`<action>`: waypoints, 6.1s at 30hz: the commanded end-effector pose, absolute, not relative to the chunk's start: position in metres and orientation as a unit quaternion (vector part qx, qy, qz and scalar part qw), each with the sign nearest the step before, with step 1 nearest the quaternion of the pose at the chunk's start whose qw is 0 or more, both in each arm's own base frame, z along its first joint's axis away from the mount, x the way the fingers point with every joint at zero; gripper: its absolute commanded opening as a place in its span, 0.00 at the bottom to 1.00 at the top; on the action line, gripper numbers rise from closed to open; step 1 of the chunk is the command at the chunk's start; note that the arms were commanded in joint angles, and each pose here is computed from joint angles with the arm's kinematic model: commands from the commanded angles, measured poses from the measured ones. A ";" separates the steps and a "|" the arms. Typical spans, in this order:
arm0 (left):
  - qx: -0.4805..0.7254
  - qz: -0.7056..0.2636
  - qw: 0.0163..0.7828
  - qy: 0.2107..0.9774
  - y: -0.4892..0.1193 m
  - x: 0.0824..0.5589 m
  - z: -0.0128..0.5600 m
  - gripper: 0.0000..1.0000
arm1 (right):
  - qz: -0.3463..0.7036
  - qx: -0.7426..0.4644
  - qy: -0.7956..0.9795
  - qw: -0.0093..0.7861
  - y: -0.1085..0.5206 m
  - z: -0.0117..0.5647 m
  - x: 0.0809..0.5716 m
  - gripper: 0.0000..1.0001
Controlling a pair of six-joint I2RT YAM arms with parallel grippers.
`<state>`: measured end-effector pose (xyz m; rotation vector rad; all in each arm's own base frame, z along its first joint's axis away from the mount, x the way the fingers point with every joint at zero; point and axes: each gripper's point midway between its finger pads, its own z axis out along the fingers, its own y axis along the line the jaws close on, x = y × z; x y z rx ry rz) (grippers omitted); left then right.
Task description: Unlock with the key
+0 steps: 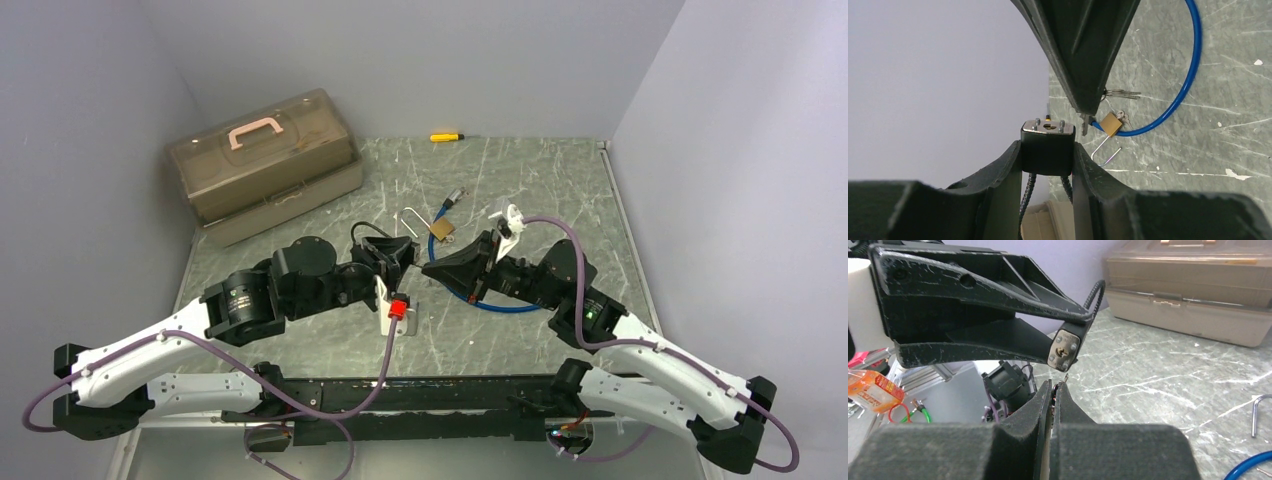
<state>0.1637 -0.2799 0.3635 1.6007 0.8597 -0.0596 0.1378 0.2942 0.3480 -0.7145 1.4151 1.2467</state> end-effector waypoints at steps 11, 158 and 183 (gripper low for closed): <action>0.716 -0.080 0.614 0.322 -0.284 0.137 0.384 0.00 | 0.532 -0.310 0.549 0.565 0.269 0.384 0.115 0.00; 0.632 -0.027 0.697 0.338 -0.271 0.162 0.407 0.00 | 0.499 -0.379 0.484 0.611 0.282 0.417 0.122 0.00; 0.619 -0.019 0.711 0.333 -0.274 0.166 0.417 0.00 | 0.546 -0.372 0.470 0.585 0.283 0.412 0.130 0.00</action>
